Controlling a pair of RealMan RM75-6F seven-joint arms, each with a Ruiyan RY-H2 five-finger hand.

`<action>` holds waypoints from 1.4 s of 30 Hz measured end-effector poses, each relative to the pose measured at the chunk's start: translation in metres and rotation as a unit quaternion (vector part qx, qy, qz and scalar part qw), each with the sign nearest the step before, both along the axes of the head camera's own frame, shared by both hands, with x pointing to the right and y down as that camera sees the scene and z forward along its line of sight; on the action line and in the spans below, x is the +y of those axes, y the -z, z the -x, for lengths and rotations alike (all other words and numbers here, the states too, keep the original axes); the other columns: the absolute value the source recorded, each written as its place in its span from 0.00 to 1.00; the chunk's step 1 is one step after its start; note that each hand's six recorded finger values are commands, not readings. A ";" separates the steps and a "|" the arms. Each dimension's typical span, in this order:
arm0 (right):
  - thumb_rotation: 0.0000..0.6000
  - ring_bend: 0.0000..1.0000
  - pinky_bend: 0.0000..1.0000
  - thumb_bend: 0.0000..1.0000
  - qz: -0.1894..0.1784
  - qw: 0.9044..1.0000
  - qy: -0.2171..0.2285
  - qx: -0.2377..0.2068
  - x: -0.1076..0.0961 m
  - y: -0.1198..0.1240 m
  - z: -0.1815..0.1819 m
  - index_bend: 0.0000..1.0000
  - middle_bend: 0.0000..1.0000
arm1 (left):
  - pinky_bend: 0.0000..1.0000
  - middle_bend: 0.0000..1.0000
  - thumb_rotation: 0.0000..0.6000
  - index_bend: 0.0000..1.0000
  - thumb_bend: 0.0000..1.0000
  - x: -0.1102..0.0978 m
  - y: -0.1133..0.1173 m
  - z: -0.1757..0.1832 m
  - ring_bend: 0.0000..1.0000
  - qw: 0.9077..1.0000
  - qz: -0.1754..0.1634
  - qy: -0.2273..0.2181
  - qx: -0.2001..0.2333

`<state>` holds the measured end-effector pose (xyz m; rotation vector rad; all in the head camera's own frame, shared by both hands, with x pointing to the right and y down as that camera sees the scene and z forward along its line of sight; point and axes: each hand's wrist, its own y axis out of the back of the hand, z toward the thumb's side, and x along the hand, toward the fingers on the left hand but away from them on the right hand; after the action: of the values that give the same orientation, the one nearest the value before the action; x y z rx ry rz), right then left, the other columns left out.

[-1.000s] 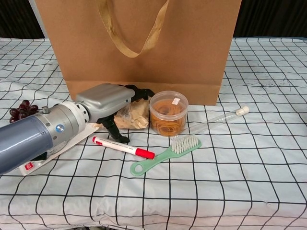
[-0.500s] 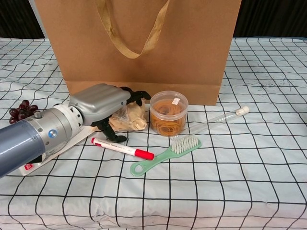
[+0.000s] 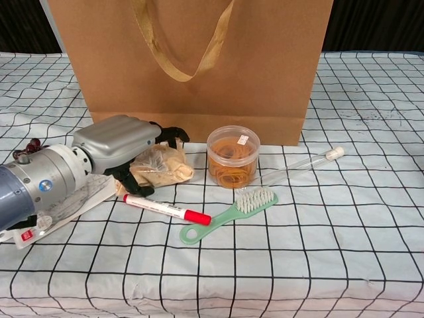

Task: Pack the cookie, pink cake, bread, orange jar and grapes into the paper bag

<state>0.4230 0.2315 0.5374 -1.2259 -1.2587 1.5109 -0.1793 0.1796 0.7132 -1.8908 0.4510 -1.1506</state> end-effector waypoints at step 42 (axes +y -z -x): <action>1.00 0.21 0.23 0.22 0.008 1.000 -0.005 -0.008 0.001 -0.005 -0.002 0.14 0.14 | 0.46 0.51 1.00 0.37 0.37 -0.014 0.136 -0.017 0.38 0.983 -0.106 -0.039 0.147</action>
<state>0.4253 0.2326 0.5427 -1.2458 -1.2664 1.5242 -0.1621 0.1653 0.5771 -1.8772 0.6299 -0.7434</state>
